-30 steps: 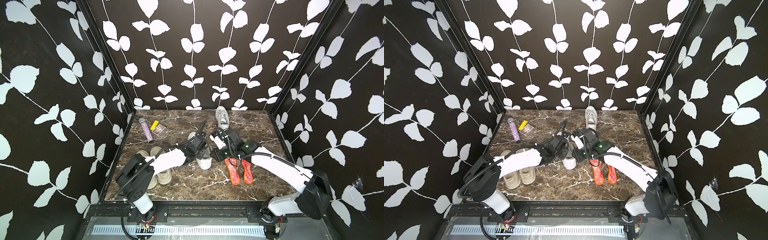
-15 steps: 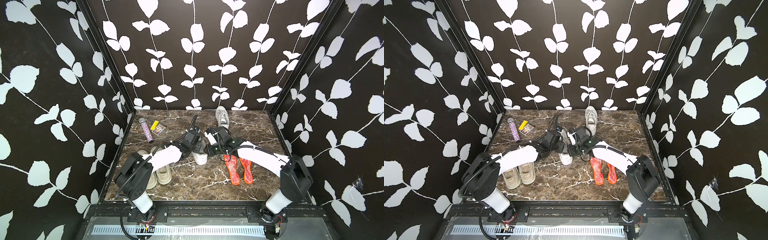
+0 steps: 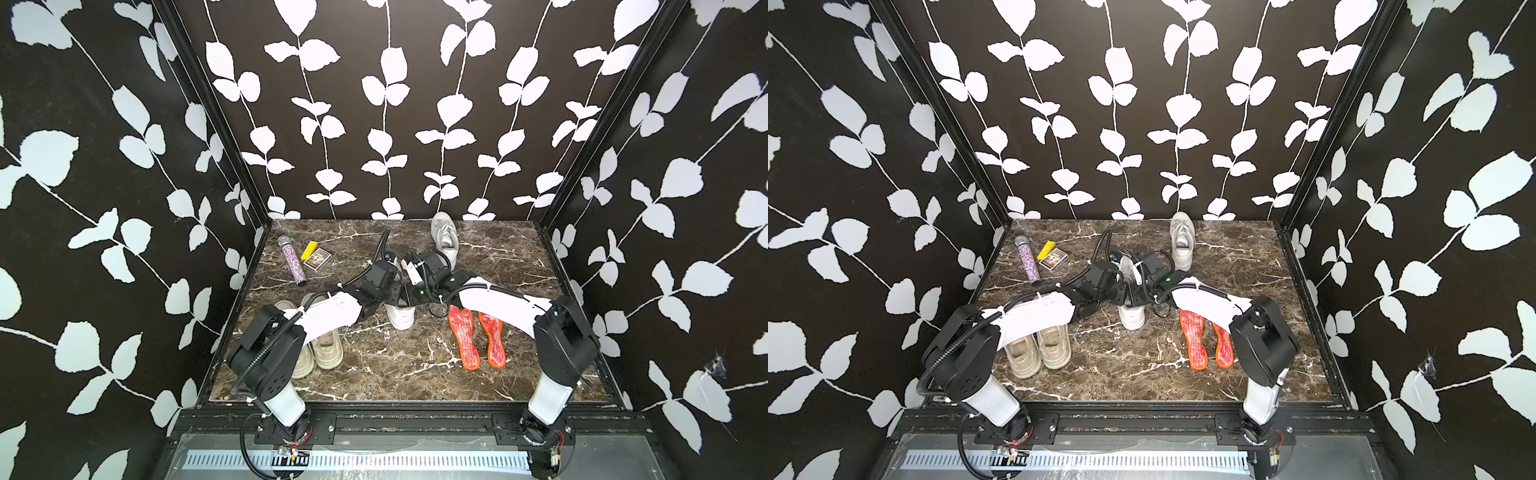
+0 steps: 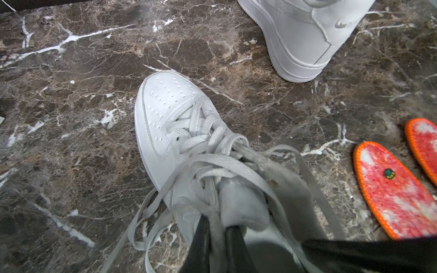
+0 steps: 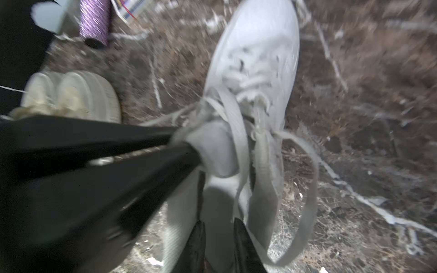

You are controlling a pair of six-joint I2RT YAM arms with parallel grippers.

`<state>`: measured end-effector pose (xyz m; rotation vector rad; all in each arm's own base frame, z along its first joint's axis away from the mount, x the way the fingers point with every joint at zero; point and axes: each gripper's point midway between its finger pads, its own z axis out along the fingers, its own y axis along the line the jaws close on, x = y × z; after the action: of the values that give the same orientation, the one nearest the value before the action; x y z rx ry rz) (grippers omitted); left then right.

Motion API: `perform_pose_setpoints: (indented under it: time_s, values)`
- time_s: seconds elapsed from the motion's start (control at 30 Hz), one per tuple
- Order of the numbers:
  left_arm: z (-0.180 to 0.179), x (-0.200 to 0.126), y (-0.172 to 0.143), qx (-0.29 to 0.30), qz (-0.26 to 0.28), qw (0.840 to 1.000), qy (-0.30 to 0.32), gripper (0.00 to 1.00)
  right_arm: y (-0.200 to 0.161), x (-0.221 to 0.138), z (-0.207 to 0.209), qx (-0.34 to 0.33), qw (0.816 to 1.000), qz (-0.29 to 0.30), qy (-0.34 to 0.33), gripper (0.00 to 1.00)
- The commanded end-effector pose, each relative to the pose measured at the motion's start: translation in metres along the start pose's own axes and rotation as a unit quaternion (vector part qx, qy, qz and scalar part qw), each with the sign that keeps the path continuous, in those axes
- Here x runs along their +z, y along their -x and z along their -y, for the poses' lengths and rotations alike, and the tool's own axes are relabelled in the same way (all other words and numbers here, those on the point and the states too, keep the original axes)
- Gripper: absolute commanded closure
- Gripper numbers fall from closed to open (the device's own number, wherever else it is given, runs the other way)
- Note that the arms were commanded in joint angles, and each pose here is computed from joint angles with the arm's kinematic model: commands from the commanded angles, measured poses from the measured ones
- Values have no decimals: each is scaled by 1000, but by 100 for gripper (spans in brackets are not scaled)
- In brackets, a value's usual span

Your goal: Remove the insole from the shoe

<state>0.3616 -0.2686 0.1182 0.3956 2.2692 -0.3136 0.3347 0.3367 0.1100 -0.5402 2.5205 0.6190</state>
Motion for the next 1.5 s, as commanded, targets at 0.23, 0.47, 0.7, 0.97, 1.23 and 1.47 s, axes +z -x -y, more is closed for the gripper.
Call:
perform_pose_setpoints:
  time_s: [0.23, 0.47, 0.7, 0.97, 1.23, 1.47]
  values:
    - [12, -26, 23, -35, 50, 997, -44, 100, 3, 2, 56, 17, 986, 10, -164, 72]
    - [18, -31, 7, -52, 42, 995, -75, 100, 2, 2, 77, 10, 975, 10, -221, 68]
    - [22, -35, -6, -72, 43, 991, -102, 100, -4, 26, 86, -8, 970, -19, -241, 67]
    - [25, -40, -10, -88, 52, 987, -123, 100, -14, 52, 96, -17, 965, -49, -258, 66]
    - [27, -42, -10, -101, 58, 985, -130, 100, -25, 83, 85, 1, 975, -71, -211, 76]
    - [22, -41, -12, -103, 55, 986, -118, 100, -24, 87, 64, 13, 987, -63, -147, 94]
